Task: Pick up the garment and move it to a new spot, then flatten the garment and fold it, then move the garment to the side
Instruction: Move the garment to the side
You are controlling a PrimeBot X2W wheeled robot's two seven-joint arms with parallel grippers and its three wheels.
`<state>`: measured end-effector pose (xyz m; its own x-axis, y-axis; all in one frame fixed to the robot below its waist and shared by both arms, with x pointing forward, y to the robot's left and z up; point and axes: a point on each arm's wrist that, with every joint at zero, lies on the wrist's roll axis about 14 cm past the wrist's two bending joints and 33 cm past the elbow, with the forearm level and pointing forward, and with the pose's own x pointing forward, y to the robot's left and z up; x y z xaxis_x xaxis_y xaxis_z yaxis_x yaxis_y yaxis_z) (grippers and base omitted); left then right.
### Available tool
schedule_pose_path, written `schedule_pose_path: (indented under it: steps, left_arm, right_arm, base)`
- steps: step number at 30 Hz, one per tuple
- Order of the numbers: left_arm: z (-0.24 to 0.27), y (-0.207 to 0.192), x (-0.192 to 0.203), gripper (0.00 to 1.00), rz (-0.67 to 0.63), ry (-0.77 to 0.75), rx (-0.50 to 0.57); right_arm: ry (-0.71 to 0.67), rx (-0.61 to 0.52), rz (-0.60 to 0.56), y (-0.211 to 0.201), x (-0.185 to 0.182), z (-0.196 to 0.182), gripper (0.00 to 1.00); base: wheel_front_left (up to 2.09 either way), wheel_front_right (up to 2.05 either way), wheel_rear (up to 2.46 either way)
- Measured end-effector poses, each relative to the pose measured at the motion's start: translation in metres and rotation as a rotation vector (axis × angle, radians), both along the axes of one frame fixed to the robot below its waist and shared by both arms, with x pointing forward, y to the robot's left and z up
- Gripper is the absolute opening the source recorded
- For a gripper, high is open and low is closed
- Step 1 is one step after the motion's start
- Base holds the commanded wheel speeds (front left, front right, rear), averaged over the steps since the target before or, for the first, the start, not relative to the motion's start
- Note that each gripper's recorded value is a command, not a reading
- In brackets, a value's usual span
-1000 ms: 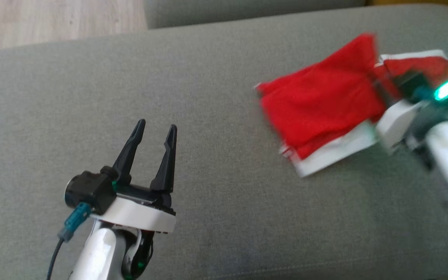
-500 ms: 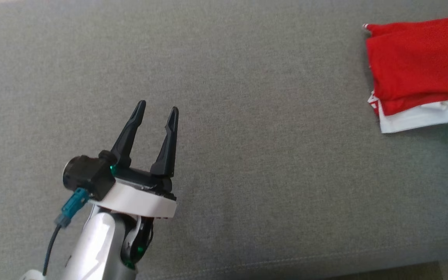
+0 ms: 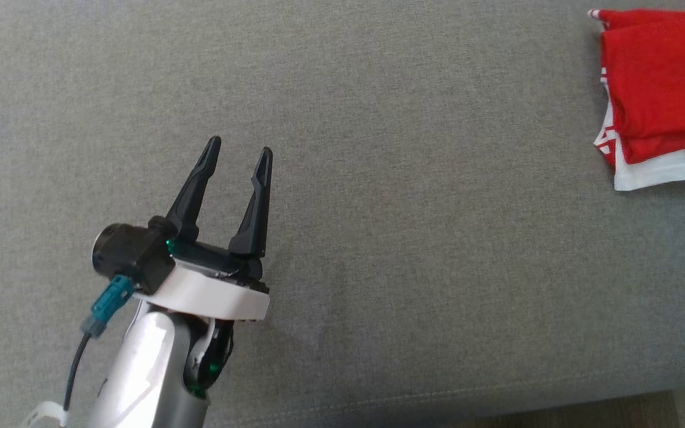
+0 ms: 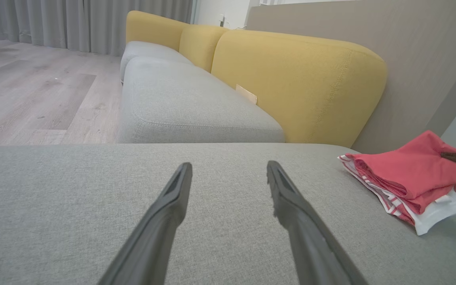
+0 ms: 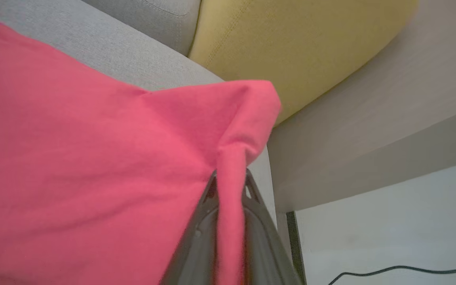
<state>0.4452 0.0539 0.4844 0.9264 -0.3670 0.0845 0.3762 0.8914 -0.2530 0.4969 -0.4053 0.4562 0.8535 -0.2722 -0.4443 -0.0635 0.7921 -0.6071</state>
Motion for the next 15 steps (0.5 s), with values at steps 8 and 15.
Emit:
schedule_pose_path:
  steps: [8, 15]
  left_arm:
    - [0.004, 0.002, -0.002, 1.0, 0.005, -0.009, 0.005]
    - [0.021, 0.004, -0.006, 1.0, 0.012, -0.048, 0.004]
  right_arm:
    - [-0.05, 0.039, -0.028, 0.004, 0.002, 0.01, 1.0]
    - [-0.176, 0.101, 0.032, 0.041, 0.017, 0.041, 1.0]
  base:
    - [0.0, 0.0, 0.0]
    - [0.0, 0.0, 0.0]
